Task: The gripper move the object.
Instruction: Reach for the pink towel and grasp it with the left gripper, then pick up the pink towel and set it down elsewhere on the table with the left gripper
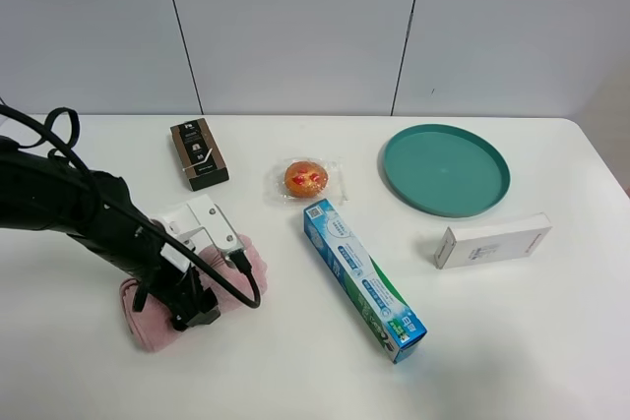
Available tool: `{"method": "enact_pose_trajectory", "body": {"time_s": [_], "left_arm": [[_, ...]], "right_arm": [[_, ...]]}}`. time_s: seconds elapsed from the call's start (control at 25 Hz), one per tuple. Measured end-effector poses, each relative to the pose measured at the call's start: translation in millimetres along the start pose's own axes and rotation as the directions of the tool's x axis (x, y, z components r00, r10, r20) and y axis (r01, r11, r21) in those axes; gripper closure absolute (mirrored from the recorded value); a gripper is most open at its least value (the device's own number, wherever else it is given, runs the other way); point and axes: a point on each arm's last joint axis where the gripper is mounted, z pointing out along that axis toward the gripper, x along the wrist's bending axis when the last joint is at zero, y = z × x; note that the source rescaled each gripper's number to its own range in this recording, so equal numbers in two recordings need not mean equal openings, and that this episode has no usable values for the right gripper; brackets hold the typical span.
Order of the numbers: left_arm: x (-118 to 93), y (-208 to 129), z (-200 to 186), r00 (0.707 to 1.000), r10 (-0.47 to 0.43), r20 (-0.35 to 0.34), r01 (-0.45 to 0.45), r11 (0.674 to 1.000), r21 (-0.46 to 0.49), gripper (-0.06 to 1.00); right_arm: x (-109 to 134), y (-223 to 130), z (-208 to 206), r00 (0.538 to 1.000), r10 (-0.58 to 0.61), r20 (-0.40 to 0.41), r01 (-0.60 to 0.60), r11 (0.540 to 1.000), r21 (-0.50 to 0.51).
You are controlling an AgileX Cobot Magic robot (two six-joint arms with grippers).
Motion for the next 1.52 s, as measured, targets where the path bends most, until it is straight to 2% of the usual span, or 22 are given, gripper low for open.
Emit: {"method": "enact_pose_trajectory", "body": {"time_s": [0.36, 0.44, 0.56, 0.64, 0.72, 0.76, 0.84, 0.88, 1.16, 1.52], "left_arm": [[1, 1, 0, 1.000, 0.000, -0.009, 0.000, 1.000, -0.012, -0.06], [1, 1, 0, 1.000, 0.000, -0.009, 0.000, 1.000, -0.011, -0.02], [1, 1, 0, 1.000, 0.000, -0.009, 0.000, 1.000, -0.011, 0.10], [1, 1, 0, 1.000, 0.000, -0.009, 0.000, 1.000, -0.012, 0.21], [1, 1, 0, 1.000, -0.001, -0.009, 0.001, 1.000, -0.012, 0.37], [1, 1, 0, 1.000, -0.003, -0.009, 0.003, 1.000, -0.013, 0.50], [1, 1, 0, 1.000, -0.003, -0.008, 0.003, 1.000, -0.012, 0.82], [1, 1, 0, 1.000, -0.003, -0.008, 0.003, 1.000, -0.011, 0.92], [-1, 1, -8, 1.000, 0.001, 0.006, -0.001, 1.000, -0.008, 0.94], [-8, 4, -61, 0.999, -0.032, 0.007, 0.033, 0.994, -0.103, 0.94]], "right_arm": [[0, 0, 0, 1.000, 0.000, 0.000, 0.000, 1.000, 0.000], [0, 0, 0, 1.000, 0.000, 0.000, 0.000, 1.000, 0.000], [0, 0, 0, 1.000, 0.000, 0.000, 0.000, 1.000, 0.000], [0, 0, 0, 1.000, 0.000, 0.000, 0.000, 1.000, 0.000], [0, 0, 0, 1.000, 0.000, 0.000, 0.000, 1.000, 0.000], [0, 0, 0, 1.000, 0.000, 0.000, 0.000, 1.000, 0.000], [0, 0, 0, 1.000, 0.000, 0.000, 0.000, 1.000, 0.000], [0, 0, 0, 1.000, 0.000, 0.000, 0.000, 1.000, 0.000], [0, 0, 0, 1.000, 0.000, 0.000, 0.000, 1.000, 0.000], [0, 0, 0, 1.000, 0.000, 0.000, 0.000, 1.000, 0.000]]}}
